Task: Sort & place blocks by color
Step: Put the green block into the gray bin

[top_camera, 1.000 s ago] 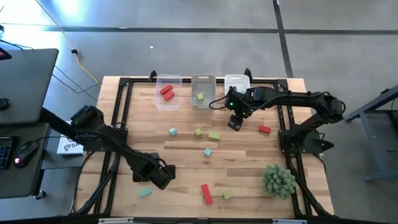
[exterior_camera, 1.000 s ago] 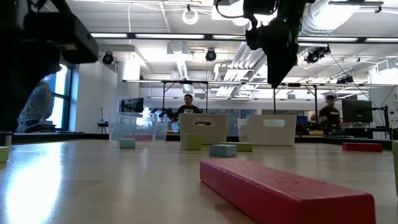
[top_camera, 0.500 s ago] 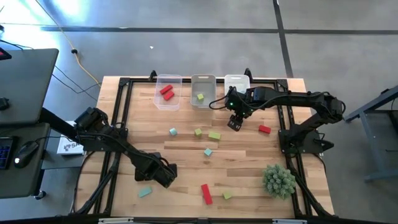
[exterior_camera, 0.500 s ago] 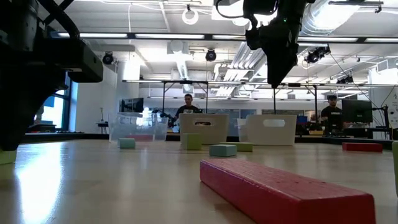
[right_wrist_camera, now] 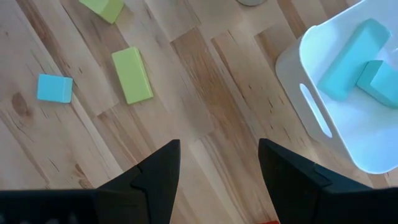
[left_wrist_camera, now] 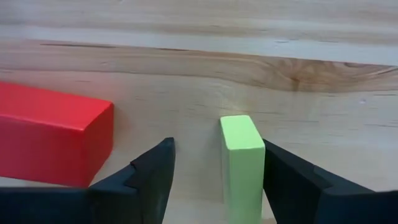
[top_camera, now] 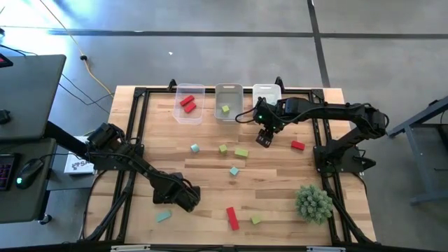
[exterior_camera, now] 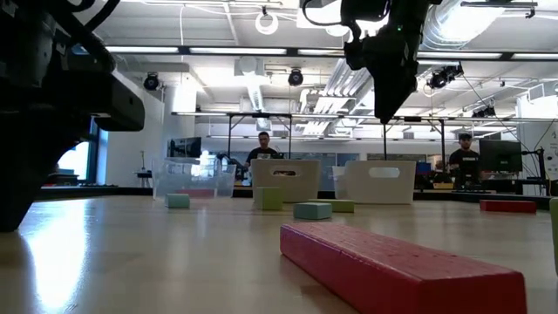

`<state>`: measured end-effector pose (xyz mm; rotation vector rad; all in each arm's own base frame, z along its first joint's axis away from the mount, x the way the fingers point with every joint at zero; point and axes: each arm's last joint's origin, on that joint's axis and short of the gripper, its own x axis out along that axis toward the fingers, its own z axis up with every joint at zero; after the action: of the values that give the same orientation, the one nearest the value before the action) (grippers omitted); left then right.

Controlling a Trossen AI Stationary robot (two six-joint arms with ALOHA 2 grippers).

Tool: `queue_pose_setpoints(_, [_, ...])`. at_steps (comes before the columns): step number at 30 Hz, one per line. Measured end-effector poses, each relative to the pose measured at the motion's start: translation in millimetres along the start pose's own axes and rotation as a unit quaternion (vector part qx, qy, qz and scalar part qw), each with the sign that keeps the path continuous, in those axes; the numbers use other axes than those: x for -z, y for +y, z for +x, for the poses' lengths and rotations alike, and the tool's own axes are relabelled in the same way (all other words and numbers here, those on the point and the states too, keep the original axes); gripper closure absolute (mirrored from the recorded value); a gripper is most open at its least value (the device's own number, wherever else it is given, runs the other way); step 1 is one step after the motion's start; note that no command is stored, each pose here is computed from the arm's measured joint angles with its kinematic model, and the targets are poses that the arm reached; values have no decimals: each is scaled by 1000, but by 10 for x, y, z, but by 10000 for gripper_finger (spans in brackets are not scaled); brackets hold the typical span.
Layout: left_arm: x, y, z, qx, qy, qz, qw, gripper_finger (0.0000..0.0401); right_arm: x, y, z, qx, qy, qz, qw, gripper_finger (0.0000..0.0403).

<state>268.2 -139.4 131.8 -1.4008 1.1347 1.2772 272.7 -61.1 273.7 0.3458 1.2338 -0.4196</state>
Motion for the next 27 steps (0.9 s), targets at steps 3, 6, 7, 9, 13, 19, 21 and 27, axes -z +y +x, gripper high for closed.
queue_pose_setpoints(3, [1,-1,2,1,0,11,1000,203,-2,1,-1,0,-1,4,1000,199])
queue_pose_setpoints(6, [2,-4,5,2,-1,22,1000,229,-4,1,-1,-1,-3,11,1000,199])
queue_pose_setpoints(7, [3,-6,5,3,-1,27,1000,240,-4,1,-1,-1,-3,12,1000,199])
queue_pose_setpoints(9, [5,-10,8,5,-1,41,999,263,-5,1,-1,-1,-3,12,1000,199])
queue_pose_setpoints(13, [5,-14,9,10,-4,62,998,312,-5,1,-1,-1,-3,13,1000,199])
queue_pose_setpoints(19, [1,-10,12,8,-7,102,995,367,-5,1,-1,-1,-3,14,1000,199])
queue_pose_setpoints(21, [0,-11,12,10,-10,117,993,367,-5,1,-1,-1,-3,14,1000,199])
queue_pose_setpoints(27, [-5,-11,-58,35,-21,158,987,367,-4,3,-1,-4,-2,39,999,199])
